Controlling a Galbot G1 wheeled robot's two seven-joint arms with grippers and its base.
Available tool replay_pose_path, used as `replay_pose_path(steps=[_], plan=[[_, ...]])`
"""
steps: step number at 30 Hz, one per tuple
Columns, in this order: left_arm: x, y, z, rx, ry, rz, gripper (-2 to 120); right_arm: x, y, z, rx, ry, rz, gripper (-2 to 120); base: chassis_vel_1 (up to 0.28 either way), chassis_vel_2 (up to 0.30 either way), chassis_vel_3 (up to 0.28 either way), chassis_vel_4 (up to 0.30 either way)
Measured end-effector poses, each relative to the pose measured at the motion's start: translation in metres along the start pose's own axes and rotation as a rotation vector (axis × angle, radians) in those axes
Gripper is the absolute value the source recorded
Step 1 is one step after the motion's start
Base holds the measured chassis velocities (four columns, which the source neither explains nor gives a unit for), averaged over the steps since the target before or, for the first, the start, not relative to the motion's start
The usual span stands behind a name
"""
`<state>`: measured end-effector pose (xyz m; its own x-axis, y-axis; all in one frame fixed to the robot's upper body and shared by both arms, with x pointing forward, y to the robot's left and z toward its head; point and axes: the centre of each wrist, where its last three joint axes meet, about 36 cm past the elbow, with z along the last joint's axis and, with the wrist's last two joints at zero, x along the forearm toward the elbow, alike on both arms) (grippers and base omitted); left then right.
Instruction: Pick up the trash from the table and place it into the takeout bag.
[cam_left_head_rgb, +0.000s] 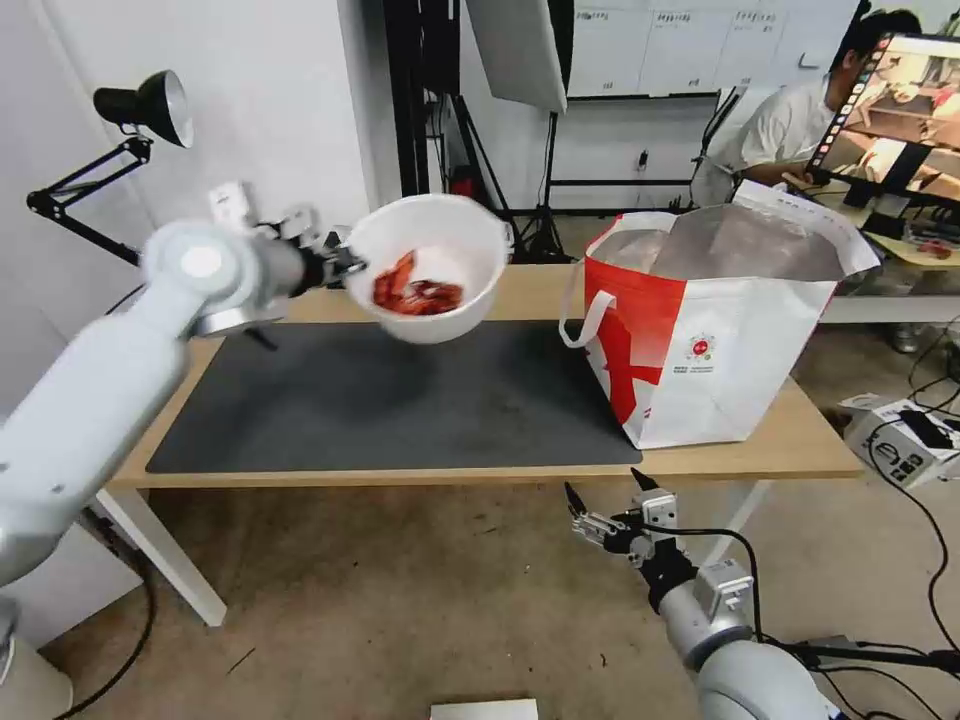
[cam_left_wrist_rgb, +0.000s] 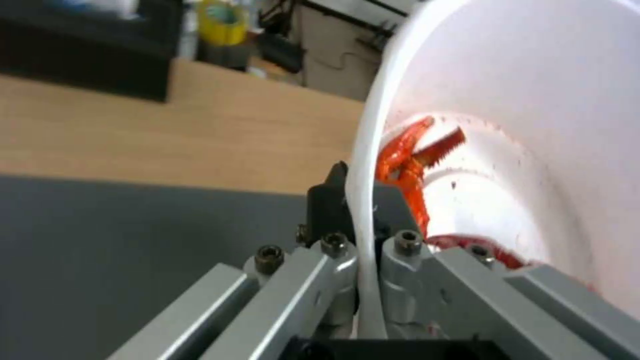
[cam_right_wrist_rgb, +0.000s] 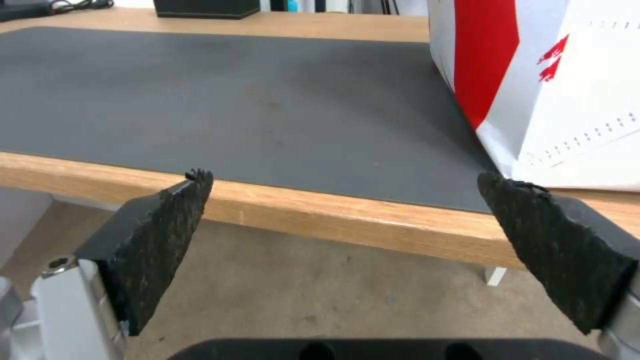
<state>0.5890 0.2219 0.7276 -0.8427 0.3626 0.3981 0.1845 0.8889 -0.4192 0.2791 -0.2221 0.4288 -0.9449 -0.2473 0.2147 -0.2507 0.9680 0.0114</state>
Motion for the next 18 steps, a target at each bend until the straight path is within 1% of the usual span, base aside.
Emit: replay_pose_path(steps=[1, 2, 3, 4, 5, 6, 7, 8, 10, 11, 12, 13, 14, 15, 16, 18], plan=[[-0.001, -0.003, -0.001, -0.001, -0.002, 0.005, 0, 0.0, 0.0, 0.0, 0.0, 0.0, 0.0, 100, 0.0, 0.0, 0.0, 0.0], [-0.005, -0.023, -0.012, -0.007, -0.016, 0.029, 0, 0.0, 0.0, 0.0, 0.0, 0.0, 0.0, 100, 0.0, 0.0, 0.0, 0.0], [-0.007, -0.034, -0.018, -0.008, -0.023, 0.045, 0, 0.0, 0.0, 0.0, 0.0, 0.0, 0.0, 100, 0.0, 0.0, 0.0, 0.0], [-0.007, -0.034, -0.018, -0.008, -0.023, 0.045, 0, 0.0, 0.0, 0.0, 0.0, 0.0, 0.0, 100, 0.0, 0.0, 0.0, 0.0], [-0.009, -0.039, -0.02, -0.008, -0.025, 0.052, 0, 0.0, 0.0, 0.0, 0.0, 0.0, 0.0, 100, 0.0, 0.0, 0.0, 0.0], [-0.011, -0.051, -0.026, -0.009, -0.032, 0.067, 0, 0.0, 0.0, 0.0, 0.0, 0.0, 0.0, 100, 0.0, 0.0, 0.0, 0.0], [-0.013, -0.057, -0.029, -0.011, -0.035, 0.075, 0, 0.0, 0.0, 0.0, 0.0, 0.0, 0.0, 100, 0.0, 0.0, 0.0, 0.0], [-0.013, -0.057, -0.029, -0.011, -0.035, 0.075, 0, 0.0, 0.0, 0.0, 0.0, 0.0, 0.0, 100, 0.0, 0.0, 0.0, 0.0], [-0.018, -0.071, -0.031, -0.015, -0.036, 0.091, 0, 0.0, 0.0, 0.0, 0.0, 0.0, 0.0, 100, 0.0, 0.0, 0.0, 0.0], [-0.018, -0.071, -0.031, -0.015, -0.036, 0.091, 0, 0.0, 0.0, 0.0, 0.0, 0.0, 0.0, 100, 0.0, 0.0, 0.0, 0.0], [-0.024, -0.084, -0.029, -0.018, -0.031, 0.106, 0, 0.0, 0.0, 0.0, 0.0, 0.0, 0.0, 100, 0.0, 0.0, 0.0, 0.0], [-0.029, -0.094, -0.028, -0.016, -0.03, 0.113, 0, 0.0, 0.0, 0.0, 0.0, 0.0, 0.0, 100, 0.0, 0.0, 0.0, 0.0], [-0.032, -0.1, -0.027, -0.013, -0.031, 0.114, 0, 0.0, 0.0, 0.0, 0.0, 0.0, 0.0, 100, 0.0, 0.0, 0.0, 0.0], [-0.032, -0.1, -0.027, -0.013, -0.031, 0.114, 0, 0.0, 0.0, 0.0, 0.0, 0.0, 0.0, 100, 0.0, 0.0, 0.0, 0.0], [-0.041, -0.115, -0.026, 0.003, -0.038, 0.116, 0, 0.0, 0.0, 0.0, 0.0, 0.0, 0.0, 100, 0.0, 0.0, 0.0, 0.0], [-0.048, -0.127, -0.026, 0.012, -0.044, 0.113, 0, 0.0, 0.0, 0.0, 0.0, 0.0, 0.0, 100, 0.0, 0.0, 0.0, 0.0]])
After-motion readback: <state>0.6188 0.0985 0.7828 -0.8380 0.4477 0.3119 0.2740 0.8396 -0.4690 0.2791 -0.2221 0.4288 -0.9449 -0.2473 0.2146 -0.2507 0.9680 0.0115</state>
